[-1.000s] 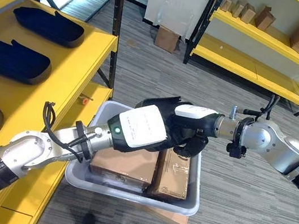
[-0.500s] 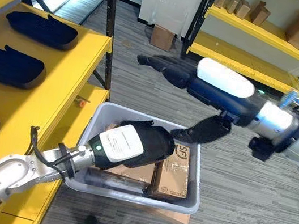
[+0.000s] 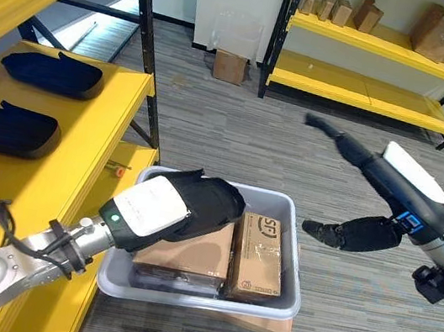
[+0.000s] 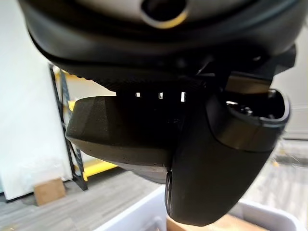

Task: Move parts from the plastic box to the shelf.

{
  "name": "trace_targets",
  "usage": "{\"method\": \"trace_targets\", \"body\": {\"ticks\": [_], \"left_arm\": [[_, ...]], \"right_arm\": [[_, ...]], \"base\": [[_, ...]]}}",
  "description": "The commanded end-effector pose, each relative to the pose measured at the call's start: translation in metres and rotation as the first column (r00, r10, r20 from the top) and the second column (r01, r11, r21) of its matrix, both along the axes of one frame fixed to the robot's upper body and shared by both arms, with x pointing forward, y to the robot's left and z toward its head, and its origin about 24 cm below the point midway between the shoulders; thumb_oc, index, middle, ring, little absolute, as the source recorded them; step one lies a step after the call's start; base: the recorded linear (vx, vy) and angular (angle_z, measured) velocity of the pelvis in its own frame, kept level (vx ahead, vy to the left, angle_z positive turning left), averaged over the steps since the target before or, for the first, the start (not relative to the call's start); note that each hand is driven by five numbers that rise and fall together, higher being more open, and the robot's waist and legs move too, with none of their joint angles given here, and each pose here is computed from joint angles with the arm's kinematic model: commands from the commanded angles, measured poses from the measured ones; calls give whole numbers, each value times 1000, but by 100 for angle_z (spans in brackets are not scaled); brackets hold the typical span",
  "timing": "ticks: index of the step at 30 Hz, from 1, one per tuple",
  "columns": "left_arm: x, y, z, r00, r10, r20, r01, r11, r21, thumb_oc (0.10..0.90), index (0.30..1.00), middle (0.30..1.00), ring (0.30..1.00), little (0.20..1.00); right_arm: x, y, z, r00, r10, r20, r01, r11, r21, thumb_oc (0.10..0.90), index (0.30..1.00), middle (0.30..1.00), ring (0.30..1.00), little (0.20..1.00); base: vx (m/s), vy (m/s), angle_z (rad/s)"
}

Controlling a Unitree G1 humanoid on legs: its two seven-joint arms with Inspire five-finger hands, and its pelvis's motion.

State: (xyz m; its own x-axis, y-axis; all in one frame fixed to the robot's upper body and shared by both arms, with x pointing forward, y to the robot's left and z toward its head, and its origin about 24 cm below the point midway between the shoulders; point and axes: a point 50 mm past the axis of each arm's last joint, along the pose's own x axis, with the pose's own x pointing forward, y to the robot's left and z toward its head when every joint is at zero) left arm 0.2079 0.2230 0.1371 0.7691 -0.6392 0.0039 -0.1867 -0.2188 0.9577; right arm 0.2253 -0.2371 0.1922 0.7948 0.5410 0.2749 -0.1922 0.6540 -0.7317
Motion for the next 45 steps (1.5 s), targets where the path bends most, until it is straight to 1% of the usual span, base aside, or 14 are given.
{"method": "trace_targets", "body": {"ticks": [1, 6, 12, 19, 20, 22, 23, 26, 28, 30, 32, 36, 41, 45], "left_arm": [[1, -4, 60, 958, -20, 285, 78, 978, -195, 400, 300, 300, 300, 300], [-11, 0, 73, 935, 33, 354, 90, 941, -325, 400, 300, 300, 300, 300], [-19, -2, 80, 922, 37, 386, 124, 915, -384, 400, 300, 300, 300, 300], [-32, 4, 77, 904, 137, 405, 125, 820, -558, 400, 300, 300, 300, 300], [-35, 8, 75, 901, 175, 397, 116, 784, -609, 400, 300, 300, 300, 300], [-36, 10, 75, 893, 193, 408, 116, 776, -620, 400, 300, 300, 300, 300], [-38, 12, 76, 876, 220, 429, 127, 754, -645, 400, 300, 300, 300, 300], [-40, 16, 74, 858, 269, 437, 122, 720, -684, 400, 300, 300, 300, 300], [-39, 17, 74, 851, 276, 446, 132, 710, -692, 400, 300, 300, 300, 300], [-34, 16, 75, 843, 279, 459, 133, 720, -681, 400, 300, 300, 300, 300], [-28, 11, 79, 840, 236, 488, 148, 767, -625, 400, 300, 300, 300, 300], [-30, 11, 81, 829, 229, 509, 165, 770, -616, 400, 300, 300, 300, 300], [-27, 8, 83, 832, 208, 515, 180, 776, -605, 400, 300, 300, 300, 300], [-24, 8, 82, 838, 181, 514, 158, 823, -546, 400, 300, 300, 300, 300]], "right_arm": [[2, -5, 23, 986, -52, 157, 44, 997, 56, 900, 1000, 1000, 1000, 1000], [9, 0, 0, 979, -135, 150, 104, 975, 197, 900, 1000, 1000, 1000, 1000], [16, 17, -10, 981, -125, 147, 84, 963, 257, 900, 1000, 1000, 1000, 1000], [22, 44, -7, 982, -46, 183, -13, 951, 309, 900, 1000, 1000, 1000, 1000], [24, 54, -3, 978, -17, 209, -54, 943, 328, 900, 1000, 1000, 1000, 1000], [28, 66, 3, 971, 20, 236, -99, 940, 327, 900, 1000, 1000, 1000, 1000], [34, 82, 14, 956, 61, 285, -161, 927, 340, 900, 1000, 1000, 1000, 1000], [37, 94, 24, 939, 77, 336, -198, 919, 342, 900, 1000, 1000, 1000, 1000], [38, 94, 25, 937, 69, 344, -192, 921, 339, 900, 1000, 1000, 1000, 1000], [38, 92, 29, 928, 45, 369, -177, 926, 332, 900, 1000, 1000, 1000, 1000], [38, 88, 33, 914, 6, 406, -141, 943, 303, 900, 1000, 1000, 1000, 1000], [35, 83, 31, 912, -15, 410, -124, 943, 310, 900, 1000, 1000, 1000, 1000], [23, 55, 13, 931, -123, 344, -4, 938, 346, 900, 1000, 1000, 1000, 1000], [8, 25, -3, 927, -240, 288, 127, 924, 362, 900, 1000, 1000, 1000, 1000]], "base": [[-22, -44, 0], [-44, -70, 1], [-49, -70, 3], [-90, -97, 12], [-143, -114, 14], [-203, -113, 7], [-241, -85, 6], [-201, -72, 13], [-164, -19, 41], [-190, -13, 72], [-193, -41, 153], [-104, -16, 72], [-14, 89, 93], [18, 208, 84]]}}
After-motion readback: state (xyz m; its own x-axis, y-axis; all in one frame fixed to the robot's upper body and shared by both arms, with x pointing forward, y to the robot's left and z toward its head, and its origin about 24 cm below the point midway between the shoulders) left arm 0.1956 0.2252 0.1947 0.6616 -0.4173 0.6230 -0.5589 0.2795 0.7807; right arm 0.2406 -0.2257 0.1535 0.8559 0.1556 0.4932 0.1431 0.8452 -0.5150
